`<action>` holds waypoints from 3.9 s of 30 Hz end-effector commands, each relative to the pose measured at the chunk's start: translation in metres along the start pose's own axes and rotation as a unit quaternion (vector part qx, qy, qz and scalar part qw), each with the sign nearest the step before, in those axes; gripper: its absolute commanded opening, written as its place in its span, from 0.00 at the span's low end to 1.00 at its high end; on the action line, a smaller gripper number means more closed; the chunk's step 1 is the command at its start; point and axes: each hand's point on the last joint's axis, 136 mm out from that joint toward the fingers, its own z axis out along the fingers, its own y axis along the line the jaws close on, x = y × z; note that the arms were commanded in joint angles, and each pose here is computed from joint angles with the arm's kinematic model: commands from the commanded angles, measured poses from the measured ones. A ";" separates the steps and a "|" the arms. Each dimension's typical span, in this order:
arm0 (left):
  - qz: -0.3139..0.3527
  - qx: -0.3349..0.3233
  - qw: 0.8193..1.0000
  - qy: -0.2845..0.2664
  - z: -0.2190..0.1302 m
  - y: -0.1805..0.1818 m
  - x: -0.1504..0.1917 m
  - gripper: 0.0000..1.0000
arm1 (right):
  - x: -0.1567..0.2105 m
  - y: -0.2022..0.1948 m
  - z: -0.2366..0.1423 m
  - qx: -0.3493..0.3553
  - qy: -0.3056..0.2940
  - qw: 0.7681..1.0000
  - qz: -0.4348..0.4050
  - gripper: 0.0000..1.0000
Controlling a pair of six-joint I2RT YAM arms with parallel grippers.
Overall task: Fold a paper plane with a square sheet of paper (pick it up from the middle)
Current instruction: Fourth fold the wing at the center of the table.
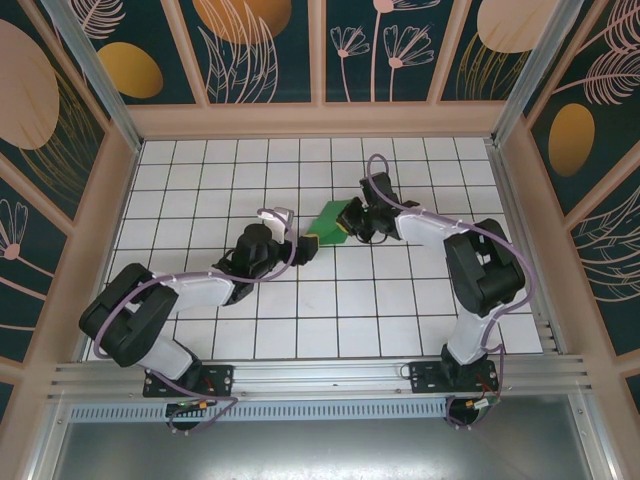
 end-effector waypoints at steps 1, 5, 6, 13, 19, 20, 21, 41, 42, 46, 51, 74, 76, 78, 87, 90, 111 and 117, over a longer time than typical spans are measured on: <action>0.057 0.007 0.997 -0.042 0.003 -0.004 -0.014 0.90 | 0.007 0.006 0.011 0.031 0.015 0.999 -0.003 0.00; 0.067 0.005 0.997 -0.040 0.008 -0.003 -0.014 0.90 | -0.001 0.002 0.015 0.071 -0.006 0.997 -0.016 0.00; 0.067 0.002 0.997 -0.039 0.009 -0.001 -0.013 0.90 | 0.001 0.002 0.015 0.078 -0.010 0.997 -0.022 0.00; 0.062 0.013 0.997 -0.047 0.005 -0.005 -0.015 0.91 | -0.013 0.013 -0.010 0.121 -0.079 0.987 -0.067 0.00; 0.048 0.008 0.998 -0.049 0.005 -0.004 -0.017 0.91 | -0.027 0.036 -0.047 0.114 -0.144 0.979 -0.091 0.00; 0.046 0.006 0.998 -0.049 0.004 -0.003 -0.018 0.90 | -0.027 0.040 -0.050 0.109 -0.147 0.979 -0.093 0.00; 0.043 0.004 0.998 -0.052 0.004 -0.003 -0.019 0.90 | -0.025 0.041 -0.050 0.105 -0.144 0.980 -0.093 0.00; 0.018 -0.028 0.996 -0.079 -0.017 0.007 -0.032 0.91 | -0.007 0.056 -0.038 0.133 -0.138 0.969 -0.155 0.00; 0.016 -0.024 0.996 -0.080 -0.017 0.005 -0.033 0.91 | -0.007 0.057 -0.040 0.135 -0.143 0.968 -0.158 0.00; 0.015 -0.015 0.996 -0.082 -0.019 0.002 -0.035 0.91 | -0.007 0.067 -0.054 0.133 -0.169 0.962 -0.167 0.00; 0.014 -0.001 0.996 -0.084 -0.023 -0.003 -0.033 0.92 | -0.001 0.058 -0.055 0.133 -0.160 0.967 -0.148 0.00; 0.087 0.102 0.991 -0.007 0.031 -0.033 0.020 0.82 | 0.029 -0.017 -0.006 0.120 0.006 0.992 0.023 0.00; 0.106 0.104 0.989 0.001 0.038 -0.038 0.027 0.81 | 0.031 -0.018 -0.005 0.121 0.012 0.992 0.026 0.00; 0.121 0.099 0.988 0.008 0.045 -0.039 0.033 0.78 | 0.032 -0.020 -0.005 0.123 0.016 0.992 0.027 0.00; 0.150 0.086 0.985 0.006 0.058 -0.034 0.039 0.61 | 0.035 -0.025 -0.005 0.128 0.031 0.991 0.029 0.00; 0.154 0.086 0.984 0.009 0.060 -0.033 0.040 0.52 | 0.036 -0.025 -0.005 0.128 0.033 0.991 0.027 0.00; 0.109 0.101 0.989 0.011 0.054 -0.036 0.046 0.19 | 0.005 -0.009 -0.027 0.089 0.003 0.996 -0.020 0.56; 0.011 0.120 0.992 0.025 0.052 -0.043 0.049 0.19 | -0.012 0.008 -0.050 0.009 -0.031 0.994 -0.106 0.64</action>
